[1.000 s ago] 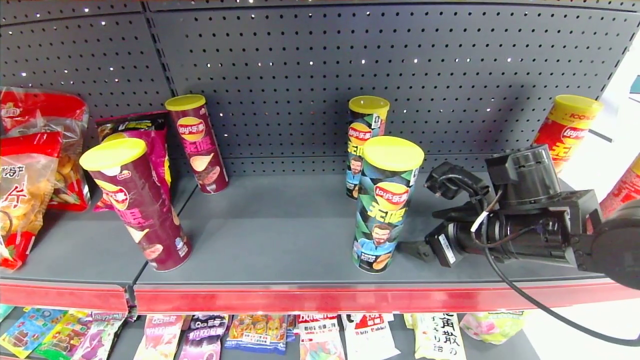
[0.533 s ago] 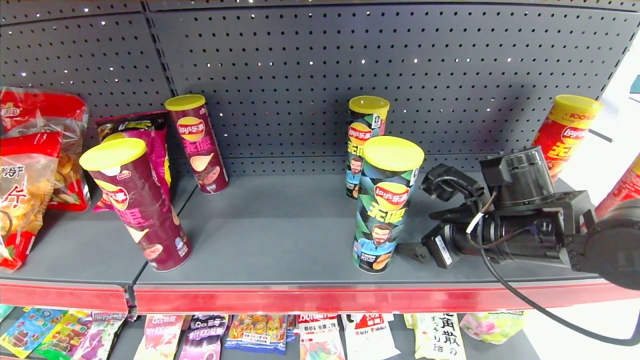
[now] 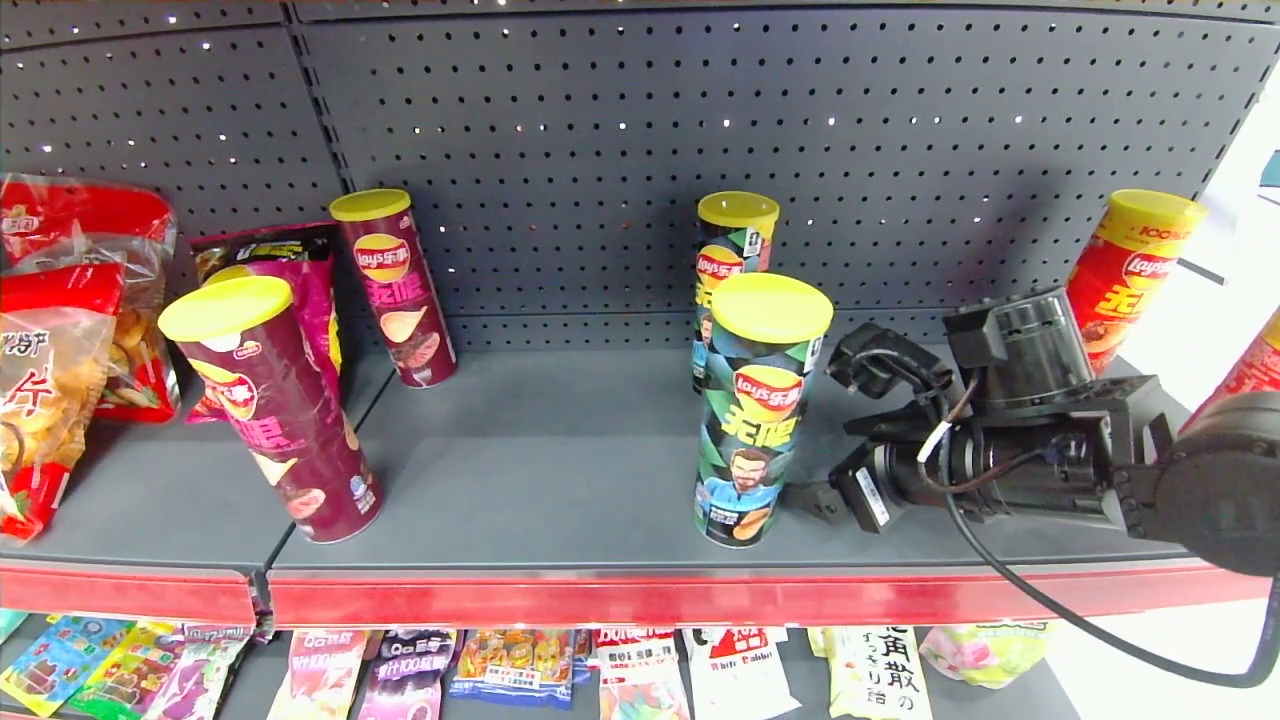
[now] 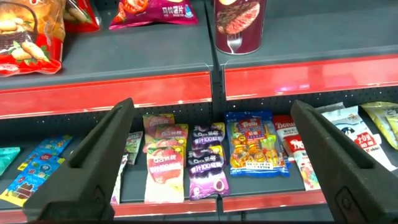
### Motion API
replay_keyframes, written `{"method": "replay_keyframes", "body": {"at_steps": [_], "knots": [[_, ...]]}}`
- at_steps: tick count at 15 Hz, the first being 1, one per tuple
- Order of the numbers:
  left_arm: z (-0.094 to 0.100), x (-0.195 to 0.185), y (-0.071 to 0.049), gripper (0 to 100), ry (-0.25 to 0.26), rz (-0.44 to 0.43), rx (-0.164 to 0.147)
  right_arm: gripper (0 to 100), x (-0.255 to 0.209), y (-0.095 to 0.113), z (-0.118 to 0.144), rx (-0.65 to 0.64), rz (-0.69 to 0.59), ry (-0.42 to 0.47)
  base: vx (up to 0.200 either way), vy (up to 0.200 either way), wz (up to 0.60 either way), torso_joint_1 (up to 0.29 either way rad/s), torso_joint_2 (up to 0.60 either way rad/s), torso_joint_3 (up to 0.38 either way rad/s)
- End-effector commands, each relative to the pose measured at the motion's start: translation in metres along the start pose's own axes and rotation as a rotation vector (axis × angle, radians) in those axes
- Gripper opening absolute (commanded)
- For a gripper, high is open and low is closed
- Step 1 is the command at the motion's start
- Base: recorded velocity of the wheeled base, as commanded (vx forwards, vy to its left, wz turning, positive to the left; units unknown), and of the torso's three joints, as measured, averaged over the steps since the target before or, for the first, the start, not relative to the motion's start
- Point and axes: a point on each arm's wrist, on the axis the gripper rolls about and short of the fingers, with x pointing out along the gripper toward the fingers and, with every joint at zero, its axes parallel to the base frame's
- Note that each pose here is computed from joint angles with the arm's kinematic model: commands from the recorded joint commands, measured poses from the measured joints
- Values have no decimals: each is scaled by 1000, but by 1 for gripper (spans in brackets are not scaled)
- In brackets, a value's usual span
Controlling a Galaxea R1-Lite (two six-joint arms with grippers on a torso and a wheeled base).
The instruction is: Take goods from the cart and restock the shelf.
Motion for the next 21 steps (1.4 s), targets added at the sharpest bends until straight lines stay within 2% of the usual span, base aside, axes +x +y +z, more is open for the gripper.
{"method": "replay_keyframes", "body": {"at_steps": [1,15,21], "knots": [[0,0,0,100,1,0,1,100,0,3,1,-6,4,-1,0,0,0,0,0,0],[0,0,0,100,-1,10,0,100,1,7,5,-15,13,-14,0,0,0,0,0,0],[0,0,0,100,1,10,0,100,-3,7,-1,-14,-3,0,0,0,0,0,0,0]]}}
